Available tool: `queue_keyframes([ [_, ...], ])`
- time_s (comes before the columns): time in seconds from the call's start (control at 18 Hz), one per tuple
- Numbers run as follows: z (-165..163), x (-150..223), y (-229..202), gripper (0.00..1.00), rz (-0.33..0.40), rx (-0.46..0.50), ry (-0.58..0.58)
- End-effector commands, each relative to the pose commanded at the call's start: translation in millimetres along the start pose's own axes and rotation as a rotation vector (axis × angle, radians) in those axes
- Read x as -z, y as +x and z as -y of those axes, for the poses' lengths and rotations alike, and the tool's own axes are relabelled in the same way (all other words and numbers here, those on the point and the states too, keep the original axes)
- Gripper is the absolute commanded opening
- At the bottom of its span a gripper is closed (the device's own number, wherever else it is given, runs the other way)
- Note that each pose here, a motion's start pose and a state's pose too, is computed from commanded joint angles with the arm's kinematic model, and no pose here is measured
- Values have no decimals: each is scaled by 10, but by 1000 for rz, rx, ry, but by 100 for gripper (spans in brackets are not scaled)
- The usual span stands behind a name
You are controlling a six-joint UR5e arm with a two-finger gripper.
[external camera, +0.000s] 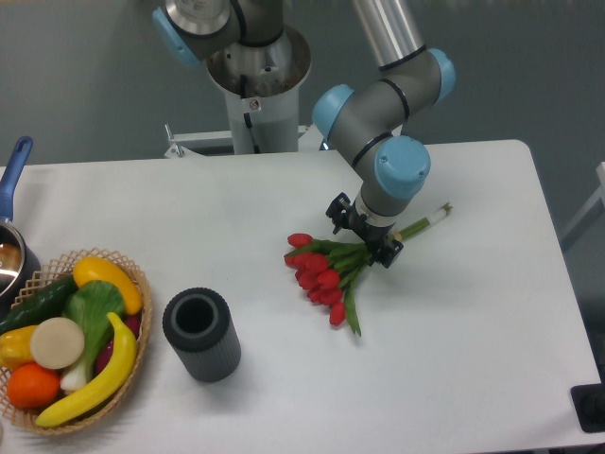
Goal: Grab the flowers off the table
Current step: 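Lower the open gripper around the tulip stems near the string tie, then lift the gripped tulip bouquet up off the table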
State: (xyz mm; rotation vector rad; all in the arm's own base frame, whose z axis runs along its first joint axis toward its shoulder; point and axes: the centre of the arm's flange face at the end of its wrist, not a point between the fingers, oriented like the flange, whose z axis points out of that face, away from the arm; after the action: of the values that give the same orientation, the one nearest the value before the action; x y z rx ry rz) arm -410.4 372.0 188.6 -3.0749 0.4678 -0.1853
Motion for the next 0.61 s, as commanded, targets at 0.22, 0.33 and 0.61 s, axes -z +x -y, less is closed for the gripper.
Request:
queue_keyframes([
  [0.22, -4, -15, 10, 45, 0, 23, -2],
  [0.33, 1, 5, -1, 29, 18, 80, 4],
  [0.61, 1, 155, 3, 0, 50, 182, 14],
])
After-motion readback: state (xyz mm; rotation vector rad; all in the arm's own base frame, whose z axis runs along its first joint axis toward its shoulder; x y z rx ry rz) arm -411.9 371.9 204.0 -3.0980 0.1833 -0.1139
